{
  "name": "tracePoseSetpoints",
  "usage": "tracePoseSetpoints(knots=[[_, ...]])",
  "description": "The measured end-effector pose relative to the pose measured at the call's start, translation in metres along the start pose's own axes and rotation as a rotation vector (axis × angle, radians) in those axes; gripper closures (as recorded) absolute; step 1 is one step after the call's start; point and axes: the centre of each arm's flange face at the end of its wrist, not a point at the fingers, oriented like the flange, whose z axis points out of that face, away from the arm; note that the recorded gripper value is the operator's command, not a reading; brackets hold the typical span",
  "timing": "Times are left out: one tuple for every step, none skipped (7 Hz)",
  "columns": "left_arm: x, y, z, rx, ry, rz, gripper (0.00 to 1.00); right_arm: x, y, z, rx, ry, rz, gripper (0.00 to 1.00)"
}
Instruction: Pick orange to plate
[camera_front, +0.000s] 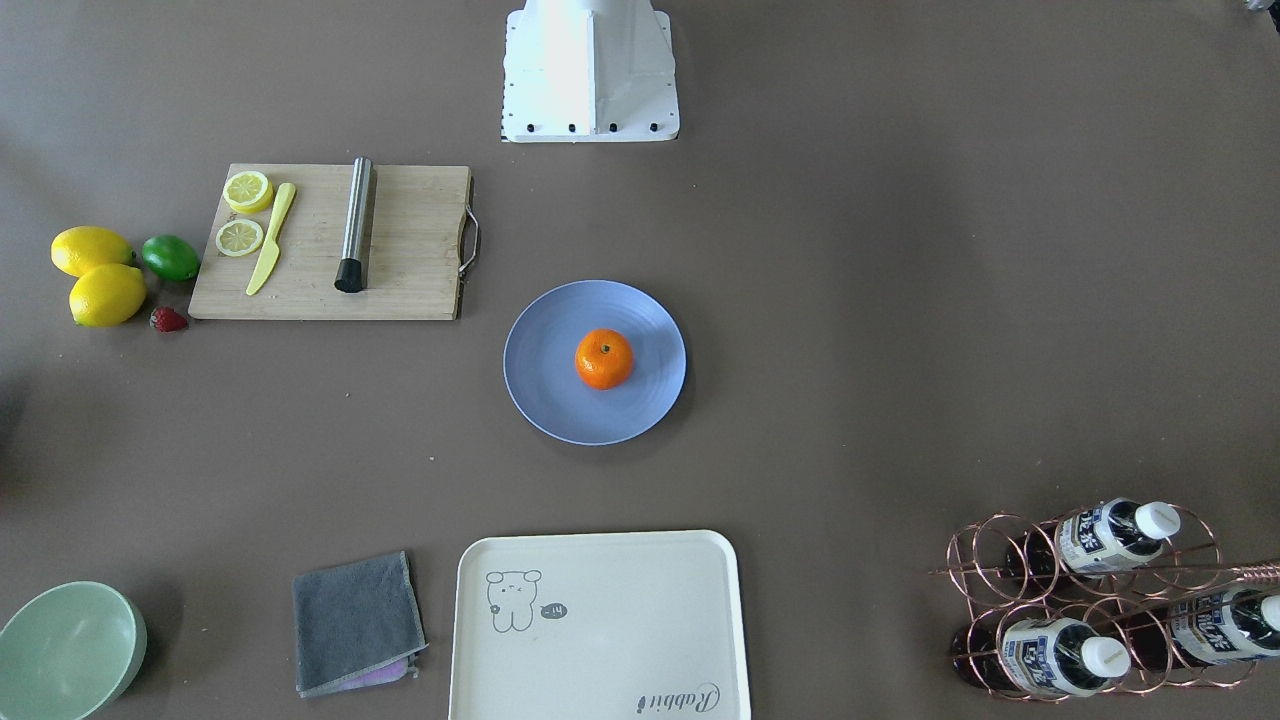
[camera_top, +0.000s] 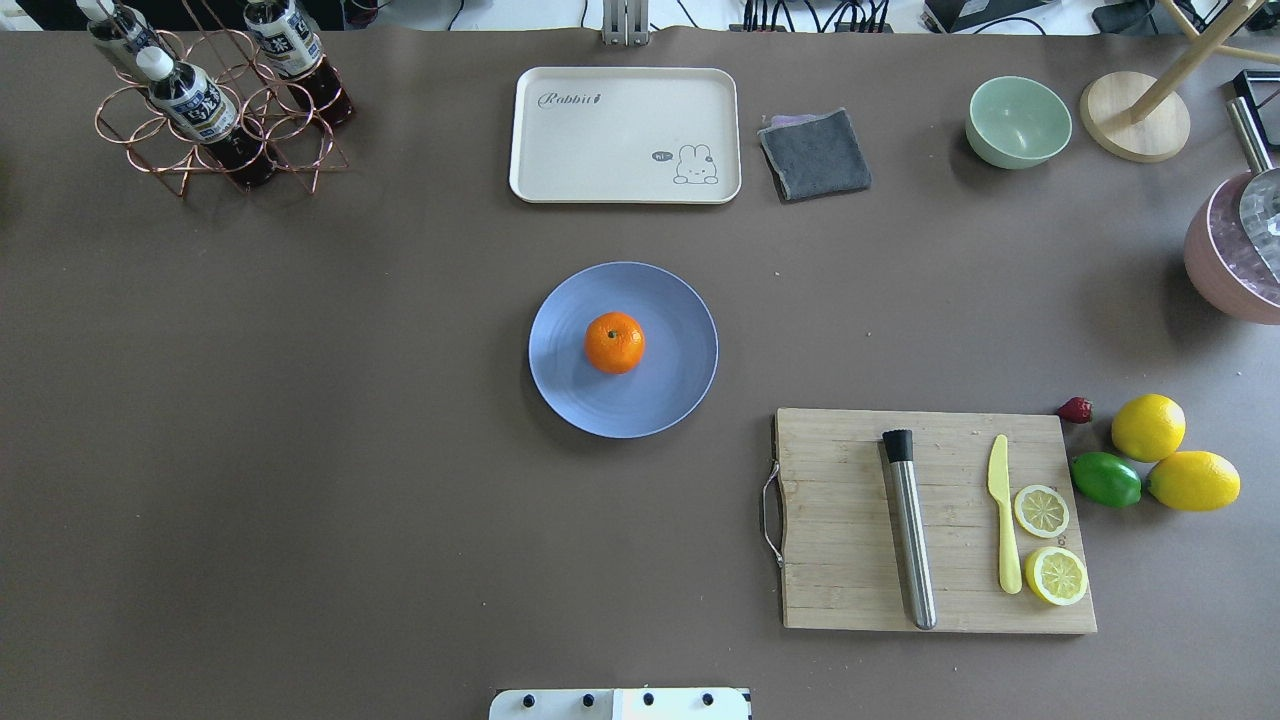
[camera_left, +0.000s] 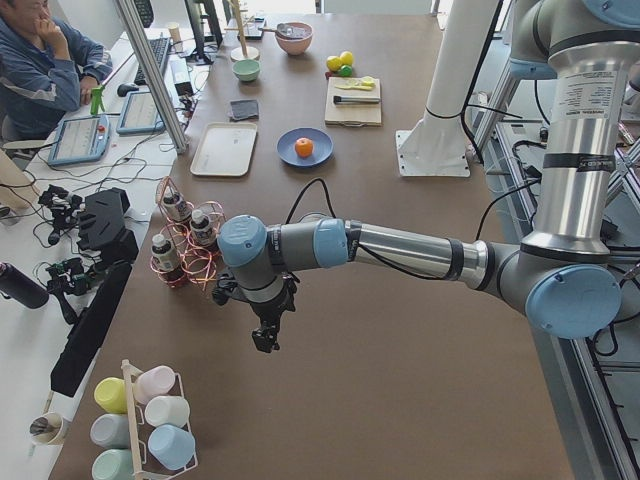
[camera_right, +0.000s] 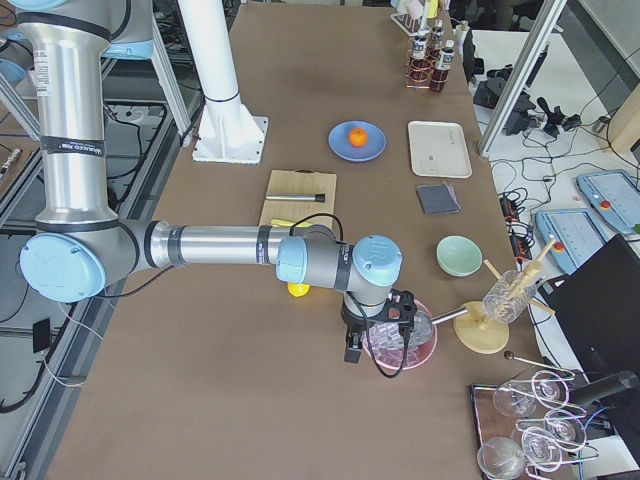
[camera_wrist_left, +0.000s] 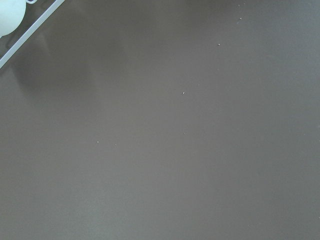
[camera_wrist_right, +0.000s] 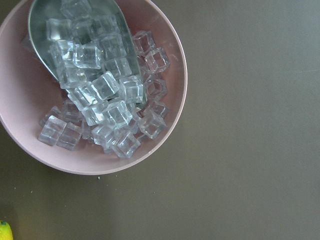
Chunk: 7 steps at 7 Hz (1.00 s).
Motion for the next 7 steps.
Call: tracePoseSetpoints(knots=[[0.001, -0.001, -0.001, 0.001, -0.001, 0.002, 0.02, -0.001, 0.000, 0.000, 0.001, -0.004, -0.001, 0.00], [0.001, -0.002, -0.001, 0.002, -0.001, 0.002, 0.02, -0.001, 0.000, -0.001, 0.002, -0.006, -0.002, 0.00], [0.001, -0.002, -0.001, 0.003, 0.001, 0.002, 0.02, -0.002, -0.001, -0.002, 0.003, -0.006, -0.003, 0.00], [-0.002, 0.001, 0.002, 0.000, 0.005, -0.004, 0.02, -0.002, -0.001, -0.002, 0.004, -0.007, -0.003, 0.00], [-0.009, 0.006, 0.004, -0.003, 0.007, -0.017, 0.02, -0.003, -0.001, -0.003, 0.005, -0.007, -0.004, 0.00], [-0.018, 0.013, 0.004, 0.002, 0.009, -0.036, 0.02, -0.003, -0.001, -0.003, 0.006, -0.008, -0.005, 0.00], [-0.026, 0.018, 0.003, 0.007, 0.010, -0.052, 0.02, -0.004, -0.001, -0.004, 0.008, -0.008, -0.007, 0.00]])
